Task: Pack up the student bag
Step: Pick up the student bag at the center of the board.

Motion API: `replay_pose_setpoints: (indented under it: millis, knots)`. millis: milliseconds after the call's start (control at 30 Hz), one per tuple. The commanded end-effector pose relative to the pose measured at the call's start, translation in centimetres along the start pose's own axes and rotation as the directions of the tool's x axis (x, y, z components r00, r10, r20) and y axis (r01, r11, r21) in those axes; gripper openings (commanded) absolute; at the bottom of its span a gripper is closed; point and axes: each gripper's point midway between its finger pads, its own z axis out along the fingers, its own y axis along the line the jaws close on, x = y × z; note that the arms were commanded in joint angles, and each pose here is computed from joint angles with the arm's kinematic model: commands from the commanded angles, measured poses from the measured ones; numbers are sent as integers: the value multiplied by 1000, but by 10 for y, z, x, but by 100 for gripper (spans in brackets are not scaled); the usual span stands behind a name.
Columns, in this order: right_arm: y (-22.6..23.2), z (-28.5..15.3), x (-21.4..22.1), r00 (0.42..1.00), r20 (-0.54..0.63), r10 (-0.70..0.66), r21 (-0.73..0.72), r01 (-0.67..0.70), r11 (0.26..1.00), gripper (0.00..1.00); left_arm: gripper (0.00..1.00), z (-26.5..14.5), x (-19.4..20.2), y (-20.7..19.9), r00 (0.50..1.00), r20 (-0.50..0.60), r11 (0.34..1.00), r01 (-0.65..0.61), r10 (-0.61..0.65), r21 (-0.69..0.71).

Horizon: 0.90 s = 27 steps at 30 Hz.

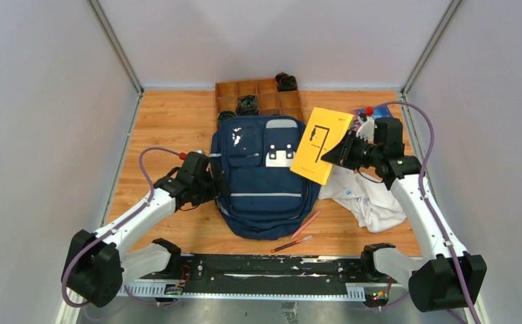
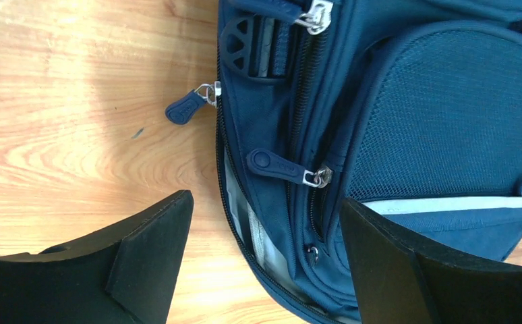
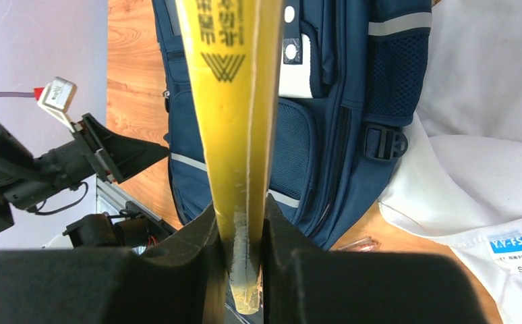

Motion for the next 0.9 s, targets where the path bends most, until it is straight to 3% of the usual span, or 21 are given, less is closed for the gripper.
replay_pose_setpoints:
  millis: [0,200,367,467,700,867]
  knots:
    - [13,-3,-5,999,21,-40,-74,42,996,0,83,11,-4,-7,996,22,995,87,-88,53]
    - [13,0,0,1000,-1,-30,-90,30,995,0,83,17,8,-2,982,-15,973,186,-186,134]
    - [15,3,-1,1000,-12,-23,-105,22,994,0,75,30,15,-6,966,-50,941,257,-252,221]
    - [15,3,-1,1000,-14,-21,-110,20,994,0,62,33,15,-8,962,-50,932,274,-270,238]
    - [14,3,0,1000,-16,-23,-103,21,994,0,3,4,-11,-18,970,27,941,227,-241,249]
    - [16,0,-3,999,-9,-36,-95,35,995,0,0,-49,-48,-56,964,106,900,183,-243,396]
